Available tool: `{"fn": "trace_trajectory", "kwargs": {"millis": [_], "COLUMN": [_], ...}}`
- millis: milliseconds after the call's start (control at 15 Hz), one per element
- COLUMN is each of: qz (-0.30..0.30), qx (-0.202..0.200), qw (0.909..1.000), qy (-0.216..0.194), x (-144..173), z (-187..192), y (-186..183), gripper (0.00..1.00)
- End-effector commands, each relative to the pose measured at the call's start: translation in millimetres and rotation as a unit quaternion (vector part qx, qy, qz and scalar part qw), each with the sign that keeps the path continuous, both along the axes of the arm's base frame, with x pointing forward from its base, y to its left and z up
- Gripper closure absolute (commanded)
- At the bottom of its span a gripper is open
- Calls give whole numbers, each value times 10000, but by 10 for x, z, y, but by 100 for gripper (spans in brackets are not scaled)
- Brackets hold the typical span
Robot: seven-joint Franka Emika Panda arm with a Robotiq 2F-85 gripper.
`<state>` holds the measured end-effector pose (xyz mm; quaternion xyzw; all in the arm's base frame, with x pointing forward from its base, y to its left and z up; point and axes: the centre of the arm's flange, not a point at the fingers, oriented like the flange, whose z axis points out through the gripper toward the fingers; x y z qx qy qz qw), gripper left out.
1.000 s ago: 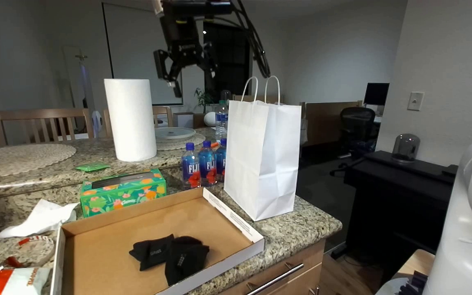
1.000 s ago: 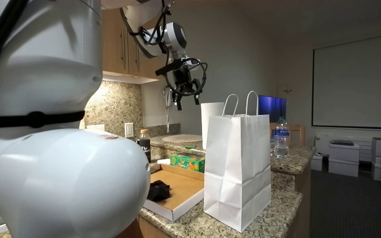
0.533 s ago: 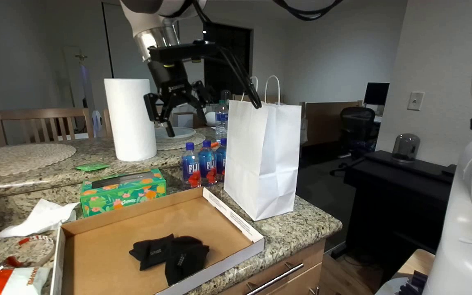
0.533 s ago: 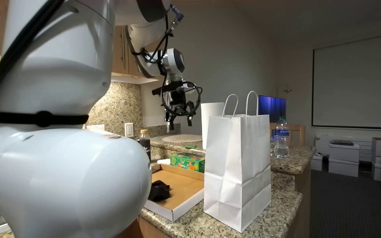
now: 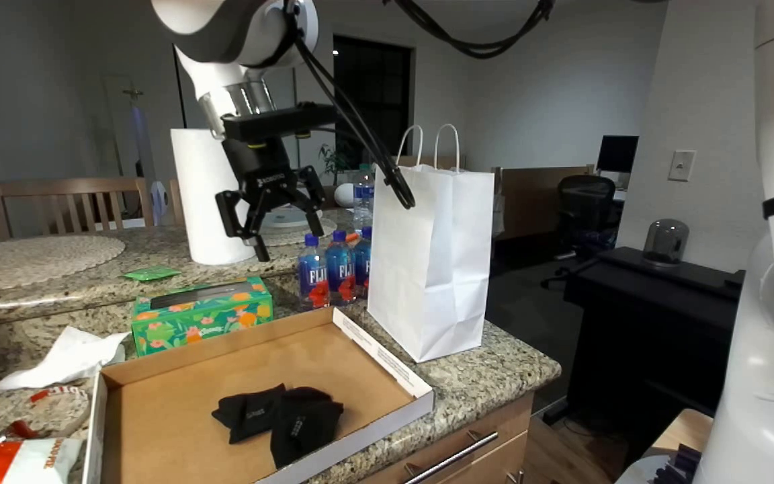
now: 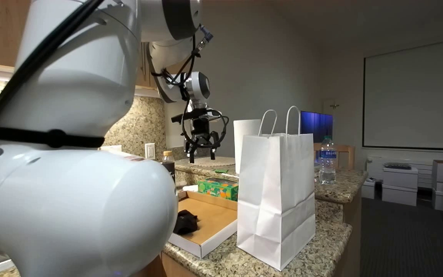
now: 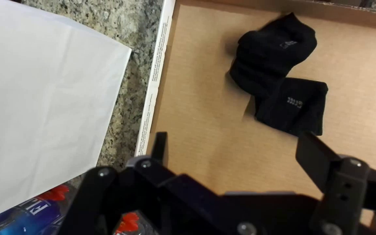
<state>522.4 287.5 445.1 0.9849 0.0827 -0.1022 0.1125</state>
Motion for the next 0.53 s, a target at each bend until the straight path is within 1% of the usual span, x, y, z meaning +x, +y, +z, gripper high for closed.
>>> {"fn": "trace_trajectory", "kwargs": {"millis": [0,467], "qz": [-84,-105], "qx": [93,106], "qw": [9999,9998], "qy": [6,96], "x": [-50,-33], "z": [-115,-181], "y": [19,34], "gripper": [0,0]}}
